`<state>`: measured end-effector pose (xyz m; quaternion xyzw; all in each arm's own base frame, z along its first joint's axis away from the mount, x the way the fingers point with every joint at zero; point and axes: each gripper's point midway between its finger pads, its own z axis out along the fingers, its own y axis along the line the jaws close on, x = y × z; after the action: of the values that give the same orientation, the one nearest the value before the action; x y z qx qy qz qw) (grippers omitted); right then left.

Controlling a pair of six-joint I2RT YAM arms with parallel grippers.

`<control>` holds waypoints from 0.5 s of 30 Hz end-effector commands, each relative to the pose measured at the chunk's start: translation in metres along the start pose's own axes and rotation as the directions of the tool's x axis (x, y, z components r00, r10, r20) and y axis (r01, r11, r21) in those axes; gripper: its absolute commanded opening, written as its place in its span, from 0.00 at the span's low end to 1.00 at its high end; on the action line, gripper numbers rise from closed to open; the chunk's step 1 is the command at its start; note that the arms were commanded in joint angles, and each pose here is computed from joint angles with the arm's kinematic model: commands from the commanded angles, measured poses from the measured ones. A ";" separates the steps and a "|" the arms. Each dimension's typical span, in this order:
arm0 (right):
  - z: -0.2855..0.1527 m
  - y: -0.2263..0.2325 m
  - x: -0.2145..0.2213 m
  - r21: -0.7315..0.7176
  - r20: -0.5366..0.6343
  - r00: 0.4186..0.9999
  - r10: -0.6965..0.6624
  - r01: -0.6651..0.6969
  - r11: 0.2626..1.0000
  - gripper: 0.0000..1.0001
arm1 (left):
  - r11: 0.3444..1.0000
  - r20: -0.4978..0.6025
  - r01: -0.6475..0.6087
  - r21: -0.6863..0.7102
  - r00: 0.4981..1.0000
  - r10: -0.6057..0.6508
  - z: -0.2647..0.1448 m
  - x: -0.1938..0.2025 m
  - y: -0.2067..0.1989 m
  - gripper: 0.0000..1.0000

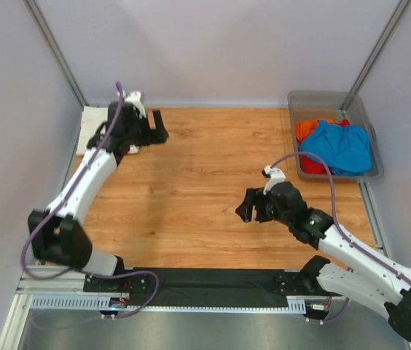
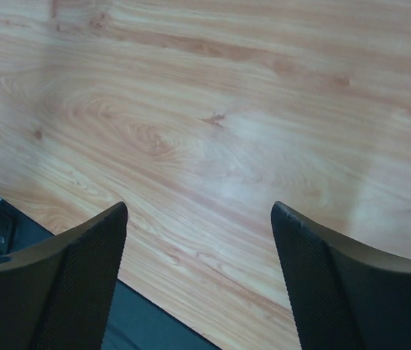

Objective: Fold and stack the t-shirts
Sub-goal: Reset both grippers

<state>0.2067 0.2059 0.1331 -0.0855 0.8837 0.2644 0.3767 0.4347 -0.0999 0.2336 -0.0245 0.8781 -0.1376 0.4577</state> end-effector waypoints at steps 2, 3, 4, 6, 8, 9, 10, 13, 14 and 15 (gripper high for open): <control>-0.006 -0.015 0.017 -0.005 0.112 0.930 0.349 -0.351 0.936 0.95 | 0.935 -0.127 0.150 0.321 0.985 -0.114 -0.074 0.098 -0.089 0.98; -0.007 -0.019 0.022 -0.002 0.125 0.912 0.391 -0.394 0.919 1.00 | 0.909 -0.248 0.280 0.309 0.946 -0.207 -0.076 0.152 -0.088 0.99; -0.011 -0.019 0.022 -0.038 0.150 0.889 0.432 -0.431 0.901 1.00 | 0.869 -0.299 0.323 0.375 0.929 -0.216 -0.090 0.175 -0.105 1.00; -0.005 -0.030 0.044 -0.048 0.147 0.828 0.542 -0.541 0.840 1.00 | 0.796 -0.303 0.394 0.460 0.912 -0.276 -0.109 0.207 -0.111 1.00; -0.003 -0.040 0.057 -0.081 0.173 0.748 0.640 -0.637 0.767 1.00 | 0.686 -0.295 0.451 0.571 0.892 -0.341 -0.139 0.205 -0.125 1.00; -0.002 -0.044 0.060 -0.093 0.186 0.727 0.661 -0.657 0.749 1.00 | 0.677 -0.328 0.481 0.557 0.877 -0.352 -0.137 0.228 -0.117 1.00; -0.002 -0.045 0.059 -0.122 0.200 0.714 0.672 -0.662 0.740 1.00 | 0.651 -0.336 0.507 0.565 0.862 -0.380 -0.143 0.231 -0.116 1.00; -0.003 -0.052 0.065 -0.156 0.221 0.654 0.723 -0.709 0.688 1.00 | 0.594 -0.284 0.507 0.625 0.856 -0.432 -0.155 0.238 -0.107 1.00; 0.001 -0.061 0.080 -0.131 0.212 0.640 0.739 -0.731 0.670 1.00 | 0.523 -0.254 0.502 0.688 0.843 -0.474 -0.168 0.227 -0.111 1.00; 0.006 -0.066 0.092 -0.116 0.195 0.614 0.765 -0.760 0.640 1.00 | 0.508 -0.299 0.556 0.658 0.812 -0.502 -0.154 0.254 -0.101 1.00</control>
<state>0.1734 0.1728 0.1000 0.2373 0.7765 0.4508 0.3709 0.1557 -0.1996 0.1119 -0.0783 0.7964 -0.5102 0.3153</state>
